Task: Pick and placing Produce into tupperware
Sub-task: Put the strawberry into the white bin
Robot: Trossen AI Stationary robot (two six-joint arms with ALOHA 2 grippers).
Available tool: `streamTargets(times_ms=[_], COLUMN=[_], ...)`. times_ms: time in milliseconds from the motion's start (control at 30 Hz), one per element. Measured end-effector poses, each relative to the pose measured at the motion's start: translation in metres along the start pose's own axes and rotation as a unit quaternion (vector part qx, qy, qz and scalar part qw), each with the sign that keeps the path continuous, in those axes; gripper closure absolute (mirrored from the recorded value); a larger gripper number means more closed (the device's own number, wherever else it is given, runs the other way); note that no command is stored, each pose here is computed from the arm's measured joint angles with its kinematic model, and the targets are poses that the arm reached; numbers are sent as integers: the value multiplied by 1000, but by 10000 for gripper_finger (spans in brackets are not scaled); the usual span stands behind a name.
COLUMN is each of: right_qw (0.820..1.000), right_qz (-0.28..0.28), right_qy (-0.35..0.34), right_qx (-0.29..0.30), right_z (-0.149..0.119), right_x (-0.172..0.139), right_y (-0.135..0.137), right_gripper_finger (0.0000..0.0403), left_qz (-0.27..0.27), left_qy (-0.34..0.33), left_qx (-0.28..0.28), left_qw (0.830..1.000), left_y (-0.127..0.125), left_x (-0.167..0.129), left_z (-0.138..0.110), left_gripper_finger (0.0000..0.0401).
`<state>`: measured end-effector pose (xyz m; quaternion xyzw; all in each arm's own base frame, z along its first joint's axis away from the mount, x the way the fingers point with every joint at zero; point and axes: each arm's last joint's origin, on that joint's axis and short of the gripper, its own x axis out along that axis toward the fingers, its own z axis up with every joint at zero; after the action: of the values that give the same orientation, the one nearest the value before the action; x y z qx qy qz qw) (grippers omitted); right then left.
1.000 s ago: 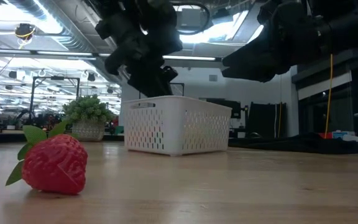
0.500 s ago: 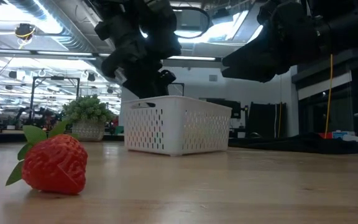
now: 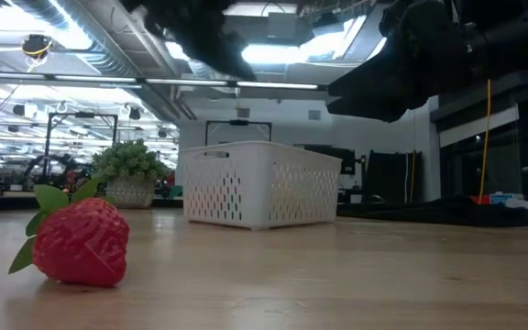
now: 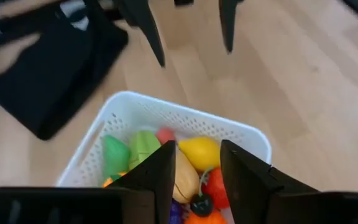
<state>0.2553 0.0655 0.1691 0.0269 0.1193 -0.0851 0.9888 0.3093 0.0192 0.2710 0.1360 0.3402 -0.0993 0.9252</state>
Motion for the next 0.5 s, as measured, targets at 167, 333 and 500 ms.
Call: streamTargets(times_ms=[167, 333, 500], right_qw=[999, 998, 998], right_qz=[40, 59, 62], right_qy=[5, 6, 5], right_qx=[-5, -32, -31], right_z=[-1, -2, -2], right_x=[-2, -6, -6], right_y=[7, 14, 15], right_gripper_finger=[103, 103, 103], left_qz=[-48, -111, -142], left_qy=[-45, -57, -46], left_qx=[7, -33, -31], left_qw=[998, 992, 988], left_y=[-17, -46, -67], left_x=[-30, -38, -35], left_z=[-4, -9, -12], left_gripper_finger=[290, 298, 307])
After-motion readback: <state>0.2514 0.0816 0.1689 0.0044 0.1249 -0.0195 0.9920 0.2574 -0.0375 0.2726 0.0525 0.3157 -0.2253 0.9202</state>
